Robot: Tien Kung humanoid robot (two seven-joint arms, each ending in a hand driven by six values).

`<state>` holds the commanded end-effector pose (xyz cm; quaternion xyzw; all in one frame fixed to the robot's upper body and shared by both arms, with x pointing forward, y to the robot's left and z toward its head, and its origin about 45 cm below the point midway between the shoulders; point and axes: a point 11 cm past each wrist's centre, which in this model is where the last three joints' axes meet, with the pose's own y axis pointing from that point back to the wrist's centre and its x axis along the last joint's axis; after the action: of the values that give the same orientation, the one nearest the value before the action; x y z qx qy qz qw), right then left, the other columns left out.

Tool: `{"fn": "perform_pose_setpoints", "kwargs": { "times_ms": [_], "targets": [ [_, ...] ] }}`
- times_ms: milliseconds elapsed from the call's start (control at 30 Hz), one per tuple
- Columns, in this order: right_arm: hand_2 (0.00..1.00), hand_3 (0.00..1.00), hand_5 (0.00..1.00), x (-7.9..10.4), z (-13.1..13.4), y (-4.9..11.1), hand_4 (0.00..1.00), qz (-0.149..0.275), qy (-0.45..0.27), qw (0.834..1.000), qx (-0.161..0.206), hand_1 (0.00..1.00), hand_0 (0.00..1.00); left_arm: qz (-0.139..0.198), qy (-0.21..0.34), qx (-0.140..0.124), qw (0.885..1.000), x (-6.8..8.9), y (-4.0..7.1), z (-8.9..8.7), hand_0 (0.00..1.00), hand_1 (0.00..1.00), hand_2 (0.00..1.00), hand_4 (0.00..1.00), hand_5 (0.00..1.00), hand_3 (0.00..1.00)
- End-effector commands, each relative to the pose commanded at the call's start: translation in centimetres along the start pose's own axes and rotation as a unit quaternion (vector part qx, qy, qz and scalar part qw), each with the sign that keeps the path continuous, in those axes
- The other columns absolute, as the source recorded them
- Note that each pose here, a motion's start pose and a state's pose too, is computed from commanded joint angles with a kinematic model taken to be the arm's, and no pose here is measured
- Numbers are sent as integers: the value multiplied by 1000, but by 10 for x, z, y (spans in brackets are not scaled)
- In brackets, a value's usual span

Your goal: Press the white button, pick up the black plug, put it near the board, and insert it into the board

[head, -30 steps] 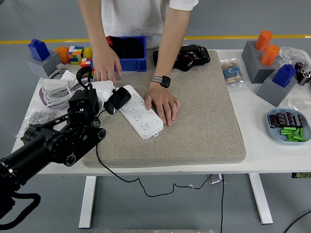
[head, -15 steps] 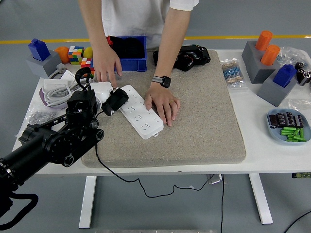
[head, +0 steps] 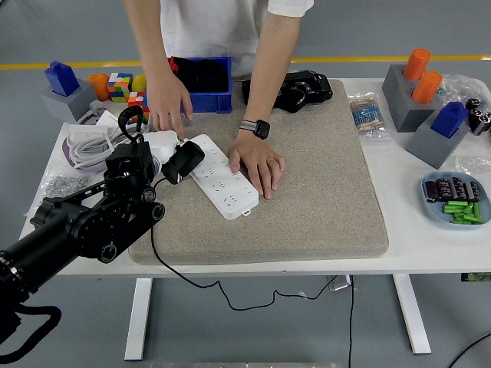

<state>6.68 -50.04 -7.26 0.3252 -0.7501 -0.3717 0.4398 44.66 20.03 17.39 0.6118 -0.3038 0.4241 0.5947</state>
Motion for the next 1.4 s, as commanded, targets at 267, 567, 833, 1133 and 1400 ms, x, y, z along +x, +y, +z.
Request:
{"fn": "perform_pose_setpoints", "kwargs": {
  "times_ms": [267,567,833,1133,1400],
  "targets": [
    [531,532,307,0,1,0,641,0,0,1000,0,545,631,3,2,-2,1000,2,1,1,829,894,858,998,307,923],
    [530,533,306,0,1,0,641,0,1,1000,0,544,631,-5,-5,1,1000,0,0,-2,856,918,877,998,354,936],
    [529,532,305,0,1,0,640,0,-1,1000,0,543,631,-3,-21,3,1000,0,0,-5,752,828,714,943,24,858],
    [528,530,305,0,-1,0,640,3,-3,1000,5,543,631,13,-40,-2,999,5,3,-7,729,807,683,906,2,841],
    [528,531,304,1,-2,0,641,5,-2,1000,9,542,630,22,-49,-3,999,2,3,-7,693,787,642,846,2,822]
  ]
}}
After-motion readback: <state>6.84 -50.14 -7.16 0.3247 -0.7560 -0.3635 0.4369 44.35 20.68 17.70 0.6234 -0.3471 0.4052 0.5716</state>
